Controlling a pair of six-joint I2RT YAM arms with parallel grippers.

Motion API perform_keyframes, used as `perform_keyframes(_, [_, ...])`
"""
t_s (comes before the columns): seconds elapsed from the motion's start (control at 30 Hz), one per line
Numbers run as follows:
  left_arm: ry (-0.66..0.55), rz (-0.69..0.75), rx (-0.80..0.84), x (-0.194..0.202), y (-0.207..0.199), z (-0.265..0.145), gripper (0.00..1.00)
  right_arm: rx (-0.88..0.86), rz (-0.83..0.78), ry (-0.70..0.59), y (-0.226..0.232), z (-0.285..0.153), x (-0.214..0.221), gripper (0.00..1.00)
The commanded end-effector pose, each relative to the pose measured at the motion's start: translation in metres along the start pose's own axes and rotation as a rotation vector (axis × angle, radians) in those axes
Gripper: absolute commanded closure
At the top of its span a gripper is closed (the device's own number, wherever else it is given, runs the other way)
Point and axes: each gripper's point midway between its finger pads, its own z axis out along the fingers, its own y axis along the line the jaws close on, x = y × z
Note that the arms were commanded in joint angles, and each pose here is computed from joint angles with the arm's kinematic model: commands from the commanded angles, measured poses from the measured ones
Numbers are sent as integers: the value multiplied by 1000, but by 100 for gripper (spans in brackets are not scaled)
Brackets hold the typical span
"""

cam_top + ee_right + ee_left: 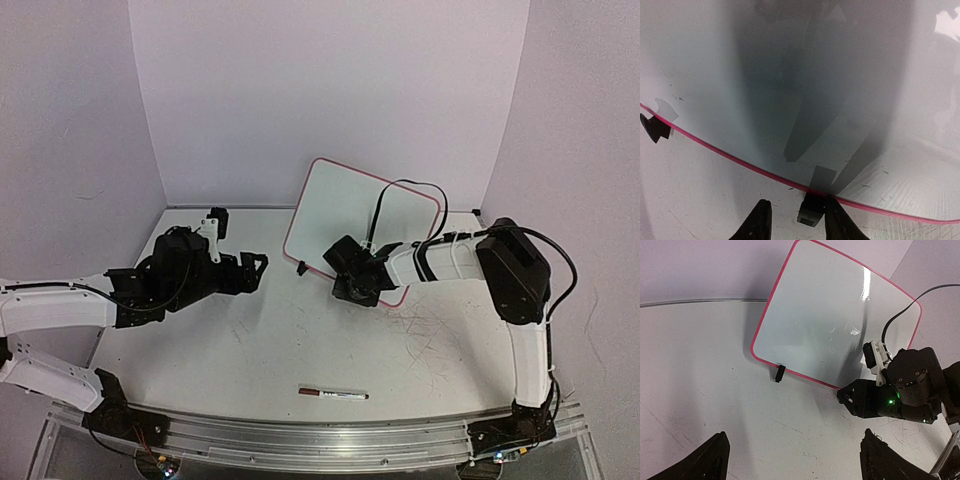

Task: Write a sentence on the whiteboard
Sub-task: Move the whiteboard to the center of the board.

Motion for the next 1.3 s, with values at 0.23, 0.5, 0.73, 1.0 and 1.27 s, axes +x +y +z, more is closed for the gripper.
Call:
perform_keyframes(0.23, [-30,11,4,-10,-2,-1,8,91,-81,-58,-23,3,-7,75])
perform_keyframes(0.5, [-14,10,13,-10,-9,11,8,87,-141,-33,-33,-1,1,91])
perform_keyframes(0.73, [-11,-3,32,-11,-14,15,8,40,-190,8,-50,-19,15,96])
perform_keyframes(1.0, [7,-14,46,-4,-17,22,8,-35,-341,23,-92,-34,28,92])
perform_keyframes(1.27, [27,-17,50,3,-19,28,9,-322,-593,-79,-68,-59,30,94])
